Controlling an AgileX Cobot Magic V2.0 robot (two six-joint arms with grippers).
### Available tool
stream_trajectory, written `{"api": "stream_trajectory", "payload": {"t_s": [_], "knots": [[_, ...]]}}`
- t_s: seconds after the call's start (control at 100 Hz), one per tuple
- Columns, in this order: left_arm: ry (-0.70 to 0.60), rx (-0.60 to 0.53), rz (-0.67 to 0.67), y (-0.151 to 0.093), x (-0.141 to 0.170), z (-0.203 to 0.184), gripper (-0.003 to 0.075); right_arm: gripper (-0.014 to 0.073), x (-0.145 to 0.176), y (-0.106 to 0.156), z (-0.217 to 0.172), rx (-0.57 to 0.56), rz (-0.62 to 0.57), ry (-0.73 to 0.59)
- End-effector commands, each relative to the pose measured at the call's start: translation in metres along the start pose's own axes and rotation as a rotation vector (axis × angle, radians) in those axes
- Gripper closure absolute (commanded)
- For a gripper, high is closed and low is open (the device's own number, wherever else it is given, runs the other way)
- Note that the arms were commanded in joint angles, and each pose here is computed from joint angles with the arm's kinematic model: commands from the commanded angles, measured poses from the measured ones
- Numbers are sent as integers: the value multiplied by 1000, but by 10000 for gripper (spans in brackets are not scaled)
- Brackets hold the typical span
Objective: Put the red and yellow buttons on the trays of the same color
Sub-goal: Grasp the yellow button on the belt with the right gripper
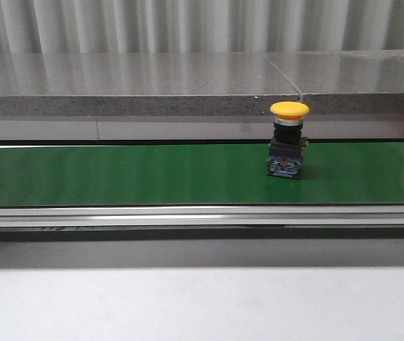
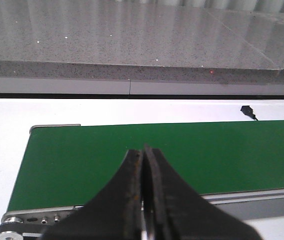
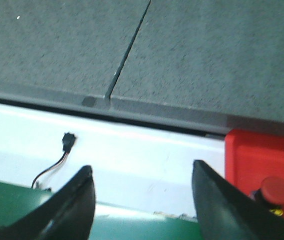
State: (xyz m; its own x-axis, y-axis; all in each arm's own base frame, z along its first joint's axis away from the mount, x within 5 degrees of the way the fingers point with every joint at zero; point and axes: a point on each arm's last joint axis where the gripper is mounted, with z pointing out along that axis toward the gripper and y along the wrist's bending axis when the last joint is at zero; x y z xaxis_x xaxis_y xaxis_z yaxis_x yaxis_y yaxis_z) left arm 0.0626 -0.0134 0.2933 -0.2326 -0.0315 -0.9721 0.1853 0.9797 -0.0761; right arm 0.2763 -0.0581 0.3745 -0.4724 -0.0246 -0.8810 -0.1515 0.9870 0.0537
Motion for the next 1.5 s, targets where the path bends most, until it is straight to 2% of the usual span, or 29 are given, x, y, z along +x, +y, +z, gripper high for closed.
{"api": "stream_trajectory", "payload": {"t_s": [0.0,0.21,0.34,0.42,0.61,1.13,1.39,1.49], "knots": [[-86,14,-2,-1,-14,-2,741,156,3,14,-14,-12,-4,-45],[-86,14,-2,-1,-14,-2,741,156,56,31,1,-112,-4,119],[-86,14,-2,-1,-14,-2,741,156,73,47,12,-155,-80,152],[-86,14,-2,-1,-14,-2,741,144,75,59,17,-194,-137,157],[-86,14,-2,-1,-14,-2,741,28,80,72,29,-247,-189,188],[-86,14,-2,-1,-14,-2,741,31,91,91,74,-292,-206,257],[-86,14,-2,-1,-14,-2,741,37,91,86,100,-274,-194,279],[-86,14,-2,-1,-14,-2,741,111,95,85,105,-270,-189,295]]}}
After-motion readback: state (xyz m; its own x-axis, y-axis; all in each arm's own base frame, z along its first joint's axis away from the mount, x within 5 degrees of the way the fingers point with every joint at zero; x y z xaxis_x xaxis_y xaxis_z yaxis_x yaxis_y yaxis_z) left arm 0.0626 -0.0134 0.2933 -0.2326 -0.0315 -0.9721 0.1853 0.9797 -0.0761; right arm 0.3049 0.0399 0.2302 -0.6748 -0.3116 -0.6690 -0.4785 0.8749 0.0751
